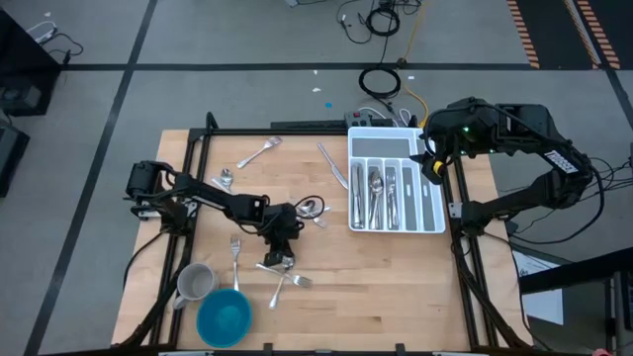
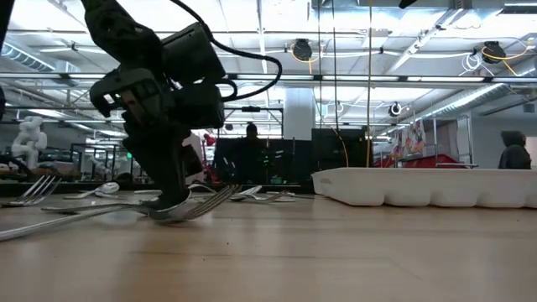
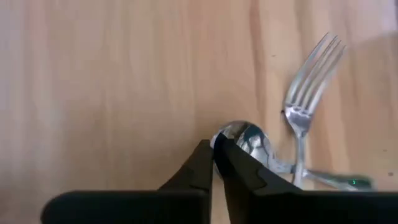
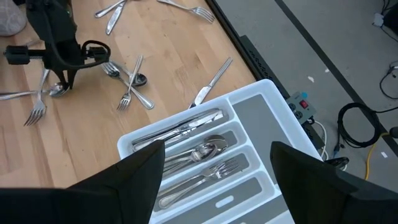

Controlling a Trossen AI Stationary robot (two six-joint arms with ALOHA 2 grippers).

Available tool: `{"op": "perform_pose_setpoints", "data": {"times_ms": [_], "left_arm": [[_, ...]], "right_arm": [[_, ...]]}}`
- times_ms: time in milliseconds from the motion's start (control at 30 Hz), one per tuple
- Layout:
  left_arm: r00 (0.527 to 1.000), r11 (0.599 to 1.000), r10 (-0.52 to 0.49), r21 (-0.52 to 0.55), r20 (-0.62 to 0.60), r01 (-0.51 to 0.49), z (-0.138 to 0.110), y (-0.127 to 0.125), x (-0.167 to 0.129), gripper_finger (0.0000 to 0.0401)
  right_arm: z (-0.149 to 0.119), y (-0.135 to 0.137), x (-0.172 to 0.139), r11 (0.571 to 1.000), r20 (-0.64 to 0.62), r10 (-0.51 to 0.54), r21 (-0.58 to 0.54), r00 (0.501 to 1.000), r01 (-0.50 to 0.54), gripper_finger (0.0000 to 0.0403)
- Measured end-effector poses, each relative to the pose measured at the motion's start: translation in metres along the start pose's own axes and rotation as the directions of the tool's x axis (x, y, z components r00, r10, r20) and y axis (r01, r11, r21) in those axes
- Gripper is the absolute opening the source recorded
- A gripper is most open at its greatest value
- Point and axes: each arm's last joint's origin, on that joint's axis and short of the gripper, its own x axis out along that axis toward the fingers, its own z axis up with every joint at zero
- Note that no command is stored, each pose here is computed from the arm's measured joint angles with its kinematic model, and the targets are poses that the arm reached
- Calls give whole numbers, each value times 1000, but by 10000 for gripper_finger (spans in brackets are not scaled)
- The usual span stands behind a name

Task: Sort silverware
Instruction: Put the spoon into the silverware tray

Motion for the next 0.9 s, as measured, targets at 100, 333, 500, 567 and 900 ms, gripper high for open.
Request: {"op": "perform_pose_setpoints", "data": {"times_ms": [100, 333, 500, 567, 900], "left_arm": [[1000, 1000, -18, -14, 24, 19, 2, 3, -1, 13], [989, 997, 59, -66, 134, -50, 12, 15, -7, 10], [977, 987, 124, -119, 173, -104, 16, 20, -16, 10], [969, 985, 147, -118, 199, -125, 18, 18, -22, 9], [897, 956, 293, -89, 330, -279, 38, -8, -74, 4]], "right_arm": [[0, 0, 0, 1000, 0, -1, 1, 1000, 1, 286], [0, 0, 0, 1000, 0, -3, 28, 1000, 3, 286], [0, 0, 0, 999, 0, -1, 41, 1000, 1, 286], [0, 0, 0, 999, 0, -1, 42, 1000, 1, 286], [0, 0, 0, 999, 1, -1, 42, 1000, 0, 286]]}}
